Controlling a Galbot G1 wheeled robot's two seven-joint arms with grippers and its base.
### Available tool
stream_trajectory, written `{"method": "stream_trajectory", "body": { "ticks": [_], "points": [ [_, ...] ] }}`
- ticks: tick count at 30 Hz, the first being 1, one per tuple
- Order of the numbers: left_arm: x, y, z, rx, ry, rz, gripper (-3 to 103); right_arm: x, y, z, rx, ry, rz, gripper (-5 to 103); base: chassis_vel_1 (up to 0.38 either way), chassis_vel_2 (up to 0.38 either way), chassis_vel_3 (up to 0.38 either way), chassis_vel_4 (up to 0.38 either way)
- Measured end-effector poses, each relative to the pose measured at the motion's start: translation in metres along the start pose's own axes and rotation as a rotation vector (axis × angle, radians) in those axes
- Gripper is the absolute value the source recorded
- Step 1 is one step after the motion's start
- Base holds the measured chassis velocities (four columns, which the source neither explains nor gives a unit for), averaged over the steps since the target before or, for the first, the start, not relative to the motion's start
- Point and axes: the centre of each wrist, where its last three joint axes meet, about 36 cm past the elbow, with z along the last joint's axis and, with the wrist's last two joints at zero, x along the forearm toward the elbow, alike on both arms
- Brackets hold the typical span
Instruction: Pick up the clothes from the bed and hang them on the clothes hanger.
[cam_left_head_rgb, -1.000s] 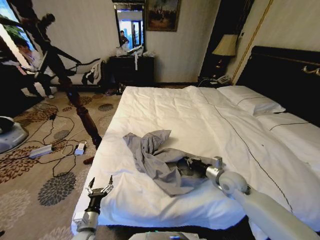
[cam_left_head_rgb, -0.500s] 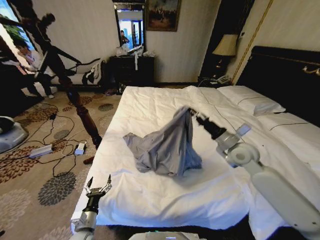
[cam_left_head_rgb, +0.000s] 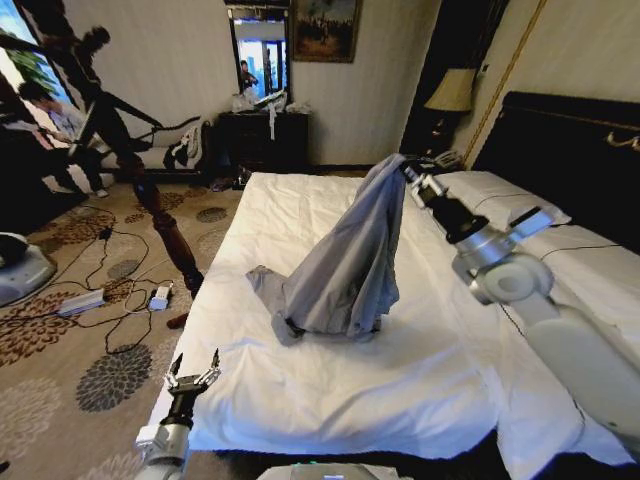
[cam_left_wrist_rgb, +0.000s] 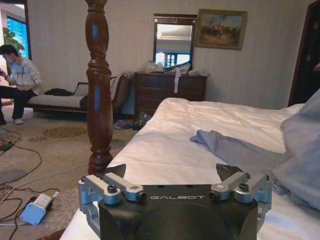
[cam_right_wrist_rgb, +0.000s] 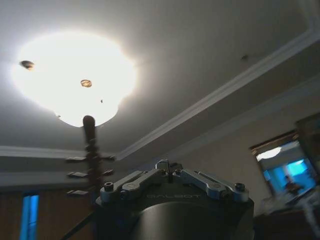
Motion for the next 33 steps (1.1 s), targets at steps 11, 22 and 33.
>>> {"method": "stream_trajectory", "body": {
  "ticks": [11, 22, 33],
  "points": [
    [-0.003, 0.006, -0.006, -0.002, -0.012, 0.008, 100, -0.051, -0.051, -0.077, 0.130, -0.149, 0.147, 0, 0.000, 0.000, 0.000, 0.000],
    [-0.007, 0.005, 0.001, 0.004, -0.008, 0.008, 100, 0.005, 0.010, -0.003, 0.234, 0.109, 0.024, 0, 0.000, 0.000, 0.000, 0.000],
    [-0.012, 0.007, 0.012, 0.005, 0.006, -0.005, 100, 0.111, 0.090, 0.147, 0.008, 0.573, -0.113, 0, 0.000, 0.000, 0.000, 0.000]
  ]
}}
